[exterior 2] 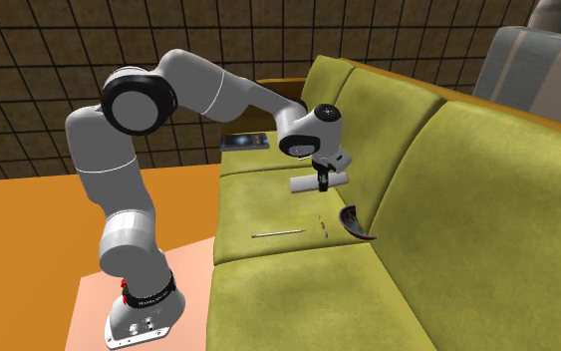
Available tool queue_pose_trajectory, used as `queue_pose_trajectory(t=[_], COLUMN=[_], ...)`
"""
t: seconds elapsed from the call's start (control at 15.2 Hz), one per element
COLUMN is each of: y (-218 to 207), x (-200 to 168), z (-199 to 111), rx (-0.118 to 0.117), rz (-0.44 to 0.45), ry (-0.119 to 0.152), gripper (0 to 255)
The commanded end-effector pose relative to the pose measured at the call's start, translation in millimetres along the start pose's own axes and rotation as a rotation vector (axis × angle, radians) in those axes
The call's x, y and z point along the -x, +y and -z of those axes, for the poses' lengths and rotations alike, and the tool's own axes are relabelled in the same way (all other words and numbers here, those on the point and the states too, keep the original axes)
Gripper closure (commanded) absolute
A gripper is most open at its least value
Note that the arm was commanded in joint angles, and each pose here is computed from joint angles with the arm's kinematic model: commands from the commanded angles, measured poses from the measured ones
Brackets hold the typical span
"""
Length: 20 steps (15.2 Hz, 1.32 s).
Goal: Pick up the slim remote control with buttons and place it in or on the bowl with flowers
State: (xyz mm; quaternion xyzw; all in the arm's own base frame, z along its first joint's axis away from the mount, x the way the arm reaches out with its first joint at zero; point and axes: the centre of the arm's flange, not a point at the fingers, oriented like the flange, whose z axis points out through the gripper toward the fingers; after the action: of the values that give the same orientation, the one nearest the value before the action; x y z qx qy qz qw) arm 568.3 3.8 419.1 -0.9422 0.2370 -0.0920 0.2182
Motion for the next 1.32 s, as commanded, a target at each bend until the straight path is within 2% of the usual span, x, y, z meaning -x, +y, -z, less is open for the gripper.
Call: queue_pose_trajectory(t=[0.0, 0.53, 1.25], y=[-5.8, -24.3, 60.9], x=[-1.1, -3.9, -114.4], z=[9.7, 45.9, 86.1], rx=[0.000, 0.000, 0.000], rz=[0.000, 0.000, 0.000], ry=[0.000, 0.000, 0.000], gripper=[255, 255, 255])
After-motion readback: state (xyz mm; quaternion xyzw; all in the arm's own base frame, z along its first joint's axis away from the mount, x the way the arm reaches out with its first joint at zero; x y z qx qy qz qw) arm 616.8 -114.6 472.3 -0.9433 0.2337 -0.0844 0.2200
